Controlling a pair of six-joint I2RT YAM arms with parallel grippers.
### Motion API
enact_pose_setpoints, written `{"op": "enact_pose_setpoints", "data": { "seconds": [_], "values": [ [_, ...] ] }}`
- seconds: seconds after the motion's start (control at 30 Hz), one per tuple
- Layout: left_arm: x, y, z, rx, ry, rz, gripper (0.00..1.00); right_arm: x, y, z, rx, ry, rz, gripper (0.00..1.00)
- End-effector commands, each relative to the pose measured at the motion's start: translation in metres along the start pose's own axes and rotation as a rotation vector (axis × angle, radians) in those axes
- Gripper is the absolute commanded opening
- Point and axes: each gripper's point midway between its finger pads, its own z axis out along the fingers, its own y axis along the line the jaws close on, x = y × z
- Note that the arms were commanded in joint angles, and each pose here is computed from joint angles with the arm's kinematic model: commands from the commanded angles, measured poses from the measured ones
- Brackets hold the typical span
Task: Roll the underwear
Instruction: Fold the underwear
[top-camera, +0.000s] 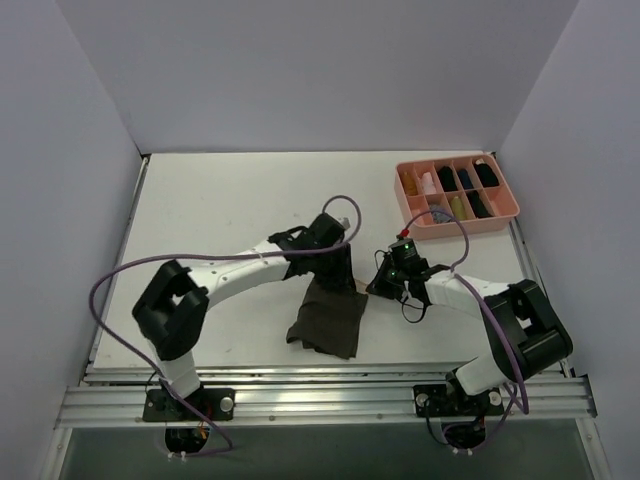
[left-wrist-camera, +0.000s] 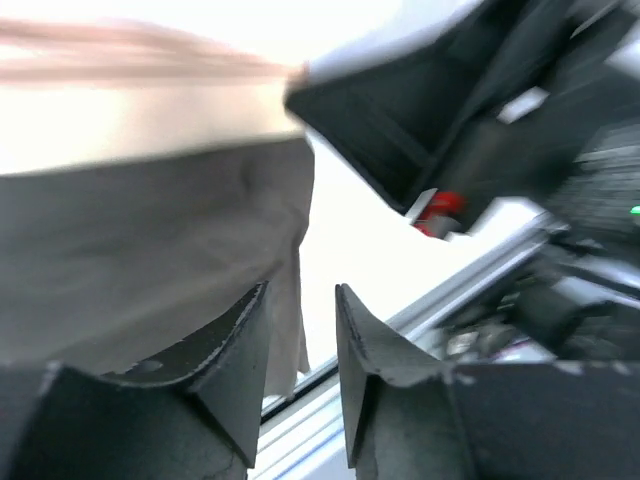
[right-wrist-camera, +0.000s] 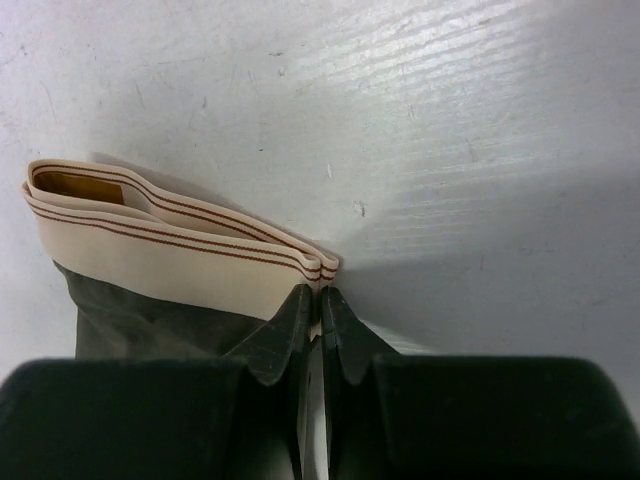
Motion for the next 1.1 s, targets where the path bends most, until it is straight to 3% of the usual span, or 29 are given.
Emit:
{"op": "enact_pose_setpoints", "data": {
  "seconds": [0.0, 0.17, 0.37, 0.6, 0.93, 1.07],
  "values": [
    [-0.062, 0.016, -0.063, 0.013, -0.168, -0.049, 0.41, 0.019, -0.029, 0.005, 0.056, 0.073, -0.075, 0.00],
    [-0.097, 0.085, -0.067, -0.051, -0.173, -0.090, 0.39, 0.017, -0.018, 0.011, 0.010, 0.096, -0.119, 0.00],
    [-0.115, 0.078, -0.050, 0.033, -0.140, -0.039, 0.32, 0.015, -0.007, 0.024, -0.021, 0.144, -0.147, 0.00],
    [-0.099, 0.082, -0.011, 0.090, -0.055, -0.095, 0.28, -0.004, 0.010, 0.034, -0.039, 0.152, -0.190, 0.01],
    [-0.074, 0.137, 0.036, -0.020, 0.009, -0.185, 0.27, -0.012, 0.019, 0.049, -0.059, 0.196, -0.215, 0.01],
    [-0.087, 0.128, 0.025, -0.012, -0.028, -0.162, 0.27, -0.017, 0.023, 0.049, -0.058, 0.202, -0.230, 0.01]
  ]
}}
